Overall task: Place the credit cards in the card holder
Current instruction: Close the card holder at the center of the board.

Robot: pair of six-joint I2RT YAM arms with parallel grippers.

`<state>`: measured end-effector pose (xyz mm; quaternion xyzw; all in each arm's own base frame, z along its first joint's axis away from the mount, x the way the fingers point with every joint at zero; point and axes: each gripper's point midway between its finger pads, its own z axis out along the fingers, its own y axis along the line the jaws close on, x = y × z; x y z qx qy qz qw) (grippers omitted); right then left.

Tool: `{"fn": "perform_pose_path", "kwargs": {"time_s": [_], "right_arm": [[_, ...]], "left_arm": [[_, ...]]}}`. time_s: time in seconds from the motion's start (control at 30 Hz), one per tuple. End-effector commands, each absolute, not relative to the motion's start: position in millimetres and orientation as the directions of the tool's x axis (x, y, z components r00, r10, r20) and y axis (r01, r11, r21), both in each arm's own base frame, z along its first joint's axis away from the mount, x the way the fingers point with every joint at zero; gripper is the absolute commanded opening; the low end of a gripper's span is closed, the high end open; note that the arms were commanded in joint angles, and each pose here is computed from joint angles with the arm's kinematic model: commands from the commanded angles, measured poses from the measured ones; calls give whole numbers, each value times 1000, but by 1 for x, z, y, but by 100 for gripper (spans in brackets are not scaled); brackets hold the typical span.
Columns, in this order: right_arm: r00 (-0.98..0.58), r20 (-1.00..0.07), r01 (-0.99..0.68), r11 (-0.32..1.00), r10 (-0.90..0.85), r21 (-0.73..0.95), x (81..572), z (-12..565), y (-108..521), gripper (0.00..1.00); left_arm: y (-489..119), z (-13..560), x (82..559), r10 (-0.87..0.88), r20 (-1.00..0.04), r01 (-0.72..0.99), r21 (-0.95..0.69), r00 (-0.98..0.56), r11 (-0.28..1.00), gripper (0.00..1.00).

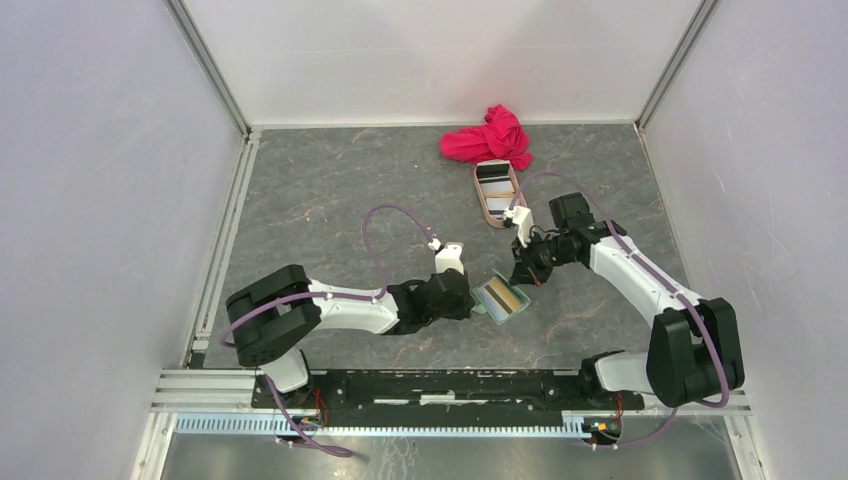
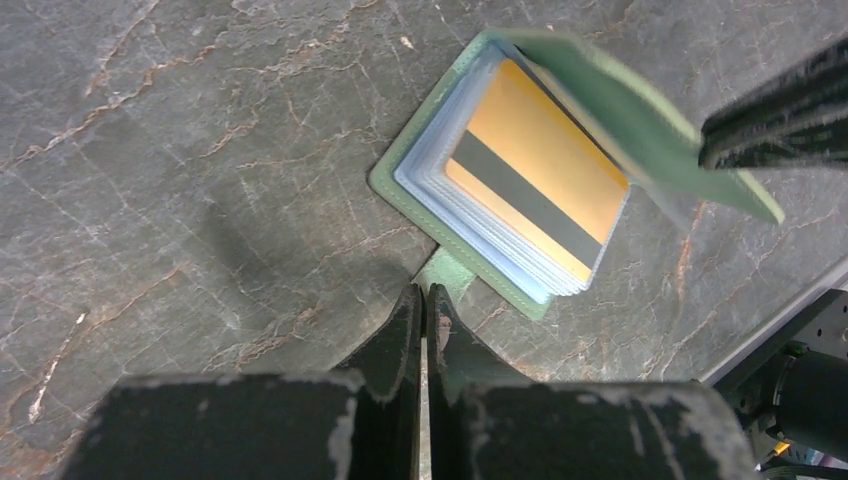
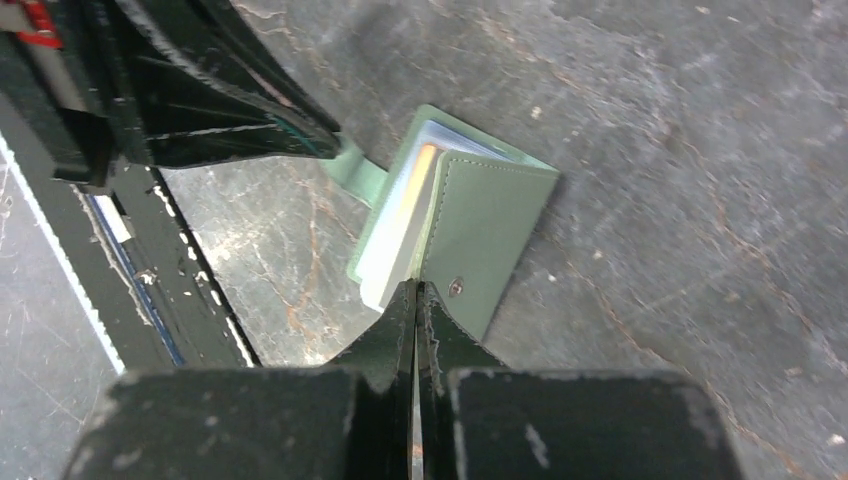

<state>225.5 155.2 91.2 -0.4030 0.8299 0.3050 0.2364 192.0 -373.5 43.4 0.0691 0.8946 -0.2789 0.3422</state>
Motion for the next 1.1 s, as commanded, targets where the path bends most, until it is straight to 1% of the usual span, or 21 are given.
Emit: {"fn": "perform_pose_path", "kwargs": {"time_s": [0.0,0.33,0.43,0.57,0.7,0.83,0.93,1.0,1.03,1.07], "right_arm": [[-547,-646,-831,435,-533,345,215,91,175,1],[-566,-580,-819,324,-585,473,190,64,207,11],[-568,-556,-809,287,-607,514,181,56,211,20],[-528,-584,-827,217,-617,518,178,67,215,32],[-457,-655,-873,161,-602,461,183,88,219,40],[-391,-712,-909,122,-583,399,189,106,218,40],[-364,-758,-926,121,-540,359,199,121,208,36],[-372,-782,-928,168,-501,334,213,127,194,30],[-387,-792,-922,212,-473,324,222,128,184,21],[-408,-793,-911,260,-453,320,230,125,174,15]], "left_arm": [[-364,39,196,-116,-639,262,-465,-760,845,2],[-357,37,197,-128,-639,245,-462,-759,852,2],[-356,36,197,-125,-638,244,-459,-760,854,2],[-355,36,197,-125,-640,244,-456,-758,856,2],[-354,35,197,-123,-640,245,-454,-758,857,2],[-352,34,197,-123,-639,242,-453,-759,858,2],[-351,35,197,-123,-640,242,-453,-758,858,2],[-351,35,198,-124,-641,242,-452,-757,859,2],[-351,35,198,-123,-641,243,-452,-757,859,2],[-351,36,198,-123,-641,244,-452,-757,858,2]]}}
